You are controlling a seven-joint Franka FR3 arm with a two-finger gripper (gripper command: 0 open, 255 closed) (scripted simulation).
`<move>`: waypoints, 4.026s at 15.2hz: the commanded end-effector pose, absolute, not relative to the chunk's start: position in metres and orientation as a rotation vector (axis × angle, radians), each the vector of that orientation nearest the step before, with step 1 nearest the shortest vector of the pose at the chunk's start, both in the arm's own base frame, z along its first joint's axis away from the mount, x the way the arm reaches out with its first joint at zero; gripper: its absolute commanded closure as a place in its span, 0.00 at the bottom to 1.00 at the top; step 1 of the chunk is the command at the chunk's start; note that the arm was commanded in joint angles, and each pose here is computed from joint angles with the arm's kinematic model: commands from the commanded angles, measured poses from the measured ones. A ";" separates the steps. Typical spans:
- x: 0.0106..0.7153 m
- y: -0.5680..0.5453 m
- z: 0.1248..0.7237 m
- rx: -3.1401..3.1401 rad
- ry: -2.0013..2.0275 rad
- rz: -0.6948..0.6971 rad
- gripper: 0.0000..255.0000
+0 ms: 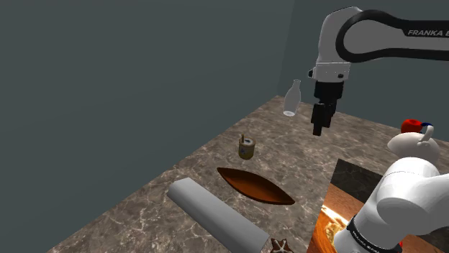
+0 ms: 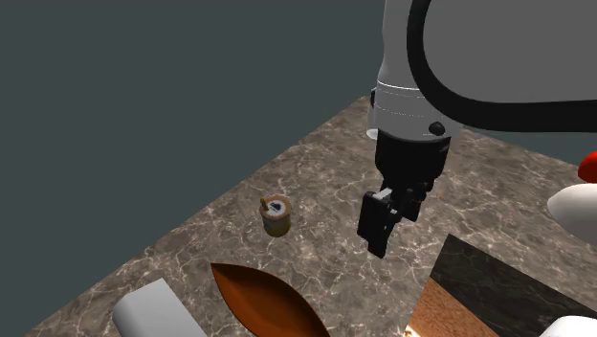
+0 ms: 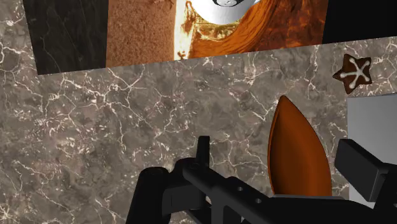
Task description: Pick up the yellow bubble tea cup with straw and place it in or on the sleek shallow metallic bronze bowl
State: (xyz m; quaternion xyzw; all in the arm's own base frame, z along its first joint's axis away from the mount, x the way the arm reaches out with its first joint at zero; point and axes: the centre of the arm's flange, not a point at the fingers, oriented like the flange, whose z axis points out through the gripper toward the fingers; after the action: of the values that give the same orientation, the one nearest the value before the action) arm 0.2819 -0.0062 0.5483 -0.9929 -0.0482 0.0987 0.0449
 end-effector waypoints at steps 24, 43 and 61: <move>0.503 0.036 0.387 -3.142 0.093 0.001 0.00; 0.504 0.036 0.346 -3.142 0.094 0.000 1.00; 0.504 0.036 0.404 -3.142 0.094 -0.001 1.00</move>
State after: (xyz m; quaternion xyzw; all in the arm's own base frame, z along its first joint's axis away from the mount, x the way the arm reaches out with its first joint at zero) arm 0.5042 0.0346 0.3984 -0.9996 0.0299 -0.0001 -0.0009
